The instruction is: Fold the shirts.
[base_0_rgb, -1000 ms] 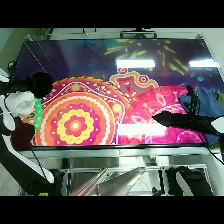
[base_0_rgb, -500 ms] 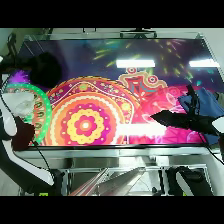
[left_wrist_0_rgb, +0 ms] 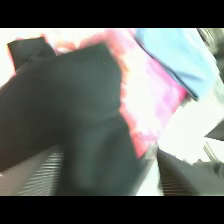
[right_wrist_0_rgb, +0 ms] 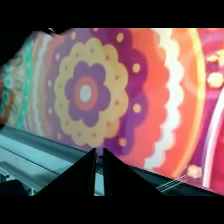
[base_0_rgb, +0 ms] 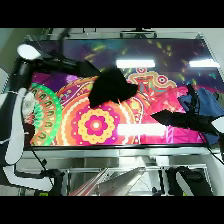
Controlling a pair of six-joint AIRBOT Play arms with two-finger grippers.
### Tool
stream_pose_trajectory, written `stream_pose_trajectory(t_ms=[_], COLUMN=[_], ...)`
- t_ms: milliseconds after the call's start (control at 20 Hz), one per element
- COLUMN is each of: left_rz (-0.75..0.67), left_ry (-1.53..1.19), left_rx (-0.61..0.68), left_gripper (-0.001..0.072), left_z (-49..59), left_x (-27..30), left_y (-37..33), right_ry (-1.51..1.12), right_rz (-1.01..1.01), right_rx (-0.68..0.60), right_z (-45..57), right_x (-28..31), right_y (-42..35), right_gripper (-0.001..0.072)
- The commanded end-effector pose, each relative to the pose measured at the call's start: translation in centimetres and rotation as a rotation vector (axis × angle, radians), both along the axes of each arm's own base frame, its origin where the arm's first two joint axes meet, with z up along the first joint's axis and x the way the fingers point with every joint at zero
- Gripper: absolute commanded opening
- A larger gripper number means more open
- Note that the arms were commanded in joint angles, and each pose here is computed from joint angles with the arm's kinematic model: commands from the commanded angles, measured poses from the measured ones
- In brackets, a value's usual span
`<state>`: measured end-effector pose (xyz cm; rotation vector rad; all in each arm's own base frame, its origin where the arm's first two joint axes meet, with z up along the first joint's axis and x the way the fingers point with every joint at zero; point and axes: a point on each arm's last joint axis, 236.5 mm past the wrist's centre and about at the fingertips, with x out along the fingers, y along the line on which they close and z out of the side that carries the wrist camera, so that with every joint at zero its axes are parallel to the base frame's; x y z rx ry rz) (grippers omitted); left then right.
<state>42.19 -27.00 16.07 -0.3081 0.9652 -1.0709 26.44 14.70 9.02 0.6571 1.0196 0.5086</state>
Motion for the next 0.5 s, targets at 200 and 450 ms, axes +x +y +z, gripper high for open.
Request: stream_pose_trajectory(t_ms=[200,450], left_rz=[-0.07,-0.11], left_ry=[0.216,0.572], left_rx=[0.026,0.057], left_gripper=[0.072,0.0716], left_z=[-2.3,-11.8], left_x=[-4.1,-11.7], left_y=[1.6,3.6], right_ry=[0.0,0.071], right_rz=[0.01,-0.062], right_rx=[-0.05,-0.209], right_z=[-1.4,-6.9], right_x=[0.8,3.5], right_y=[-0.9,-5.8], right_gripper=[0.0439,0.0439])
